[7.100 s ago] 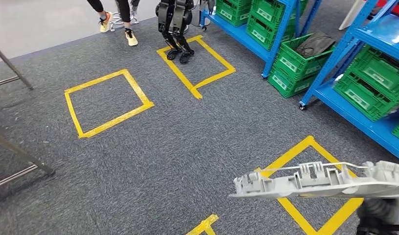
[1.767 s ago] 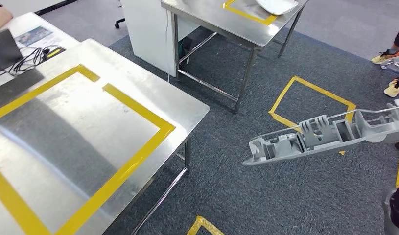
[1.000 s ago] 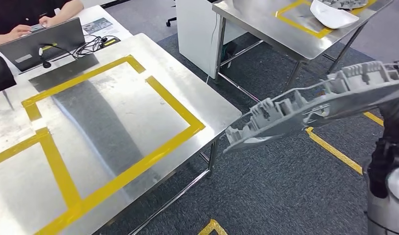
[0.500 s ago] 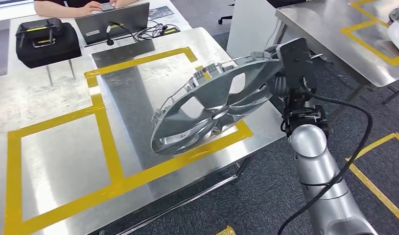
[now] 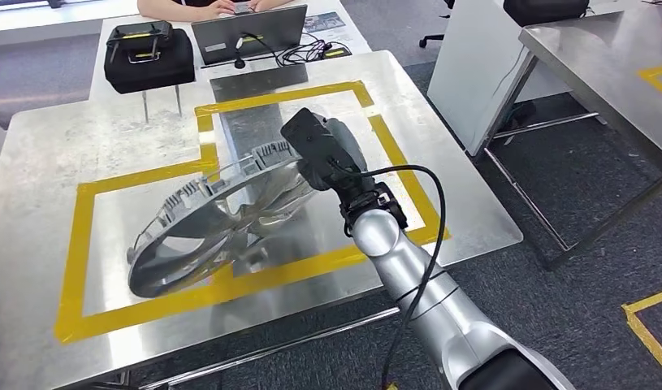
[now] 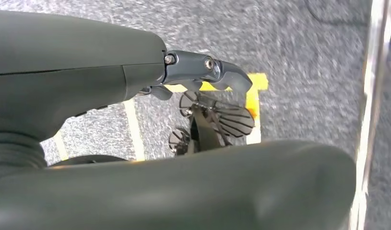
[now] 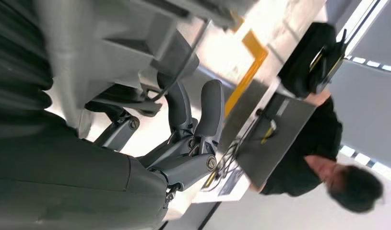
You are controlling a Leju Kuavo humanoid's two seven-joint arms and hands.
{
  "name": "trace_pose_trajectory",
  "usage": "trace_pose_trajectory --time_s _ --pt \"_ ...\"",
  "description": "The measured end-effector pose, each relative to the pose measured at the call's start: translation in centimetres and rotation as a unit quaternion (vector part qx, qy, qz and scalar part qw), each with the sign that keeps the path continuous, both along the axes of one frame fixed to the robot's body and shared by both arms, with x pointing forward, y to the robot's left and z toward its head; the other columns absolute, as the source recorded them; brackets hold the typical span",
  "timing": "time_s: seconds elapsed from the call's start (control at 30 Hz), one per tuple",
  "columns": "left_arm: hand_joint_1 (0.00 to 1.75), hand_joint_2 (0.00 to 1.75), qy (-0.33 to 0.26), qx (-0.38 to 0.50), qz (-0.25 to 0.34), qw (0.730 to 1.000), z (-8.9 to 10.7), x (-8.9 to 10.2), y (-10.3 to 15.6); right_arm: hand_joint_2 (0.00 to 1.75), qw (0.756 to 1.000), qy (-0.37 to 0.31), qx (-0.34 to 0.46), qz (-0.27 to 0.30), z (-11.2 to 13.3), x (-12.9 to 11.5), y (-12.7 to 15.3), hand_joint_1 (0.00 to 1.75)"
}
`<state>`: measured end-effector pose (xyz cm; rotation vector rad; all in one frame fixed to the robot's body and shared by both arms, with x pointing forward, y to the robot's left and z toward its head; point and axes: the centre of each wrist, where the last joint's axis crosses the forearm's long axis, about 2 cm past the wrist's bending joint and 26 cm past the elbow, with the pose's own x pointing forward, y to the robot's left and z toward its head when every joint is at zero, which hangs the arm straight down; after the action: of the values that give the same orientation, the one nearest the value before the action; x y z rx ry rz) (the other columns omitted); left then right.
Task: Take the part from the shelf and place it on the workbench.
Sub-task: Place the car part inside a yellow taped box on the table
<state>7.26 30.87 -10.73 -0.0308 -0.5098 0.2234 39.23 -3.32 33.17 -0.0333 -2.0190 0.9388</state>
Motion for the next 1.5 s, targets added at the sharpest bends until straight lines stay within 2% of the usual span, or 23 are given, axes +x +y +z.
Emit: trace_pose_trajectory --time_s 0.17,0.3,0.53,0.7,0.83,1.03,1.13,1.33,1.5 --pt "0.00 0.00 -0.002 -0.004 0.001 1.000 0.0 0.1 -0.1 1.75 1.000 0.022 0.006 0.019 -0.9 -0.8 2.3 1.75" --pt "0.00 0.00 0.001 -0.004 0.003 1.000 0.0 0.2 -0.1 1.75 0.999 0.030 -0.012 0.021 -2.0 -1.0 3.1 1.75" --pt "0.00 0.00 0.007 0.000 0.005 1.000 0.0 -0.1 0.1 1.75 0.998 0.048 -0.044 -0.002 -3.8 -0.1 2.3 1.75" --pt "0.00 0.00 0.005 0.003 0.004 1.000 0.0 -0.1 -0.1 1.75 0.998 0.047 -0.049 -0.010 -4.1 0.1 2.1 1.75" --pt "0.00 0.00 0.005 0.007 0.005 1.000 -0.1 -0.5 0.1 1.75 0.998 0.048 -0.034 -0.013 -3.4 0.4 1.9 1.75" --pt "0.00 0.00 0.007 0.012 0.005 1.000 -0.1 -0.6 0.4 1.75 0.998 0.052 -0.020 -0.028 -3.0 0.9 0.9 1.75" --pt "0.00 0.00 0.008 0.014 0.006 1.000 -0.1 -0.6 0.5 1.75 0.998 0.059 0.014 -0.034 -2.2 1.3 0.2 1.75" --pt "0.00 0.00 -0.001 0.008 0.003 1.000 -0.1 -0.7 0.5 1.75 0.985 0.125 0.108 -0.043 -0.3 3.0 -3.3 1.75" --pt "0.00 0.00 0.002 0.008 0.006 1.000 -0.1 -0.7 0.5 1.75 0.981 0.154 0.109 -0.049 -0.4 4.1 -5.5 1.75"
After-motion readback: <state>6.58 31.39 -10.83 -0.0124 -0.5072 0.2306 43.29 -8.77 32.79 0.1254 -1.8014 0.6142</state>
